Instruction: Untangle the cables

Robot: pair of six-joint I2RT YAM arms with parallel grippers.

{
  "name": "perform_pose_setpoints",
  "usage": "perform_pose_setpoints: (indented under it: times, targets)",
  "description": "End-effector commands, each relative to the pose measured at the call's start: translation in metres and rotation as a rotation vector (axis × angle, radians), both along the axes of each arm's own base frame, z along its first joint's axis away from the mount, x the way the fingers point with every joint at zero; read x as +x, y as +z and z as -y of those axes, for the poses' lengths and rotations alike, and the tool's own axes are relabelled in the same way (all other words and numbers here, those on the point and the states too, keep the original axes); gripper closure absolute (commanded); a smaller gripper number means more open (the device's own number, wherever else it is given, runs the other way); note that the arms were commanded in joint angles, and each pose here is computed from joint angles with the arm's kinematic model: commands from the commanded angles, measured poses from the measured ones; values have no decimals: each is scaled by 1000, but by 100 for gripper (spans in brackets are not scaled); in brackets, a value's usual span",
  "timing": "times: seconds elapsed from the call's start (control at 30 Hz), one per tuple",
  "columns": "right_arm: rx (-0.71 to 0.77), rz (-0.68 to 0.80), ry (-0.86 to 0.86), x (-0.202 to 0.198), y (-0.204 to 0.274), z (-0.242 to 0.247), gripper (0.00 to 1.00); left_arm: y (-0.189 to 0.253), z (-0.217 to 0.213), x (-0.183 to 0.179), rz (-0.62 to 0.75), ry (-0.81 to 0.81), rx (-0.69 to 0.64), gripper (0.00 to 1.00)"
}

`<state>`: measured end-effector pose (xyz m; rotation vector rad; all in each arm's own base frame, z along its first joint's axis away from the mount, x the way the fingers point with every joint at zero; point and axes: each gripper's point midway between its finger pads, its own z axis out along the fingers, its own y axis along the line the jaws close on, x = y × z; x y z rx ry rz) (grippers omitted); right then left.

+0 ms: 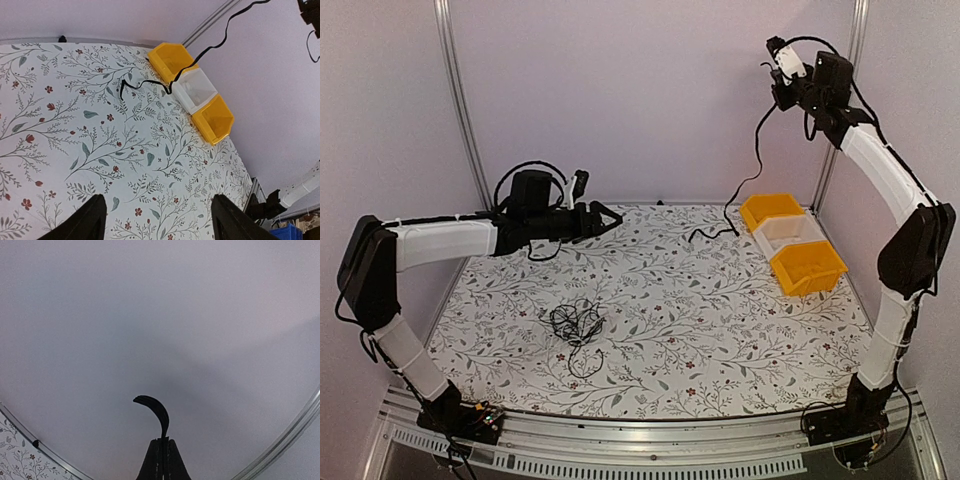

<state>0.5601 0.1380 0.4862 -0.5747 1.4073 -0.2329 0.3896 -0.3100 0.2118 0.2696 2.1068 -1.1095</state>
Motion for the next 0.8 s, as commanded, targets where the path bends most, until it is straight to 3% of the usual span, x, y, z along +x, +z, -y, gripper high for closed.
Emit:
perform_pose_setpoints:
  times: [0.0,0.4,0.77]
  targets:
    - [85,217,-82,-5,80,39,100,4,2,-8,-11,-15,-23,26]
    - [-7,551,-173,-27,157,62,100,-6,-7,-18,-30,2,7,26]
    - [-35,583,-302,-17,157,115,100,-7,-3,-19,-39,-11,-7,26]
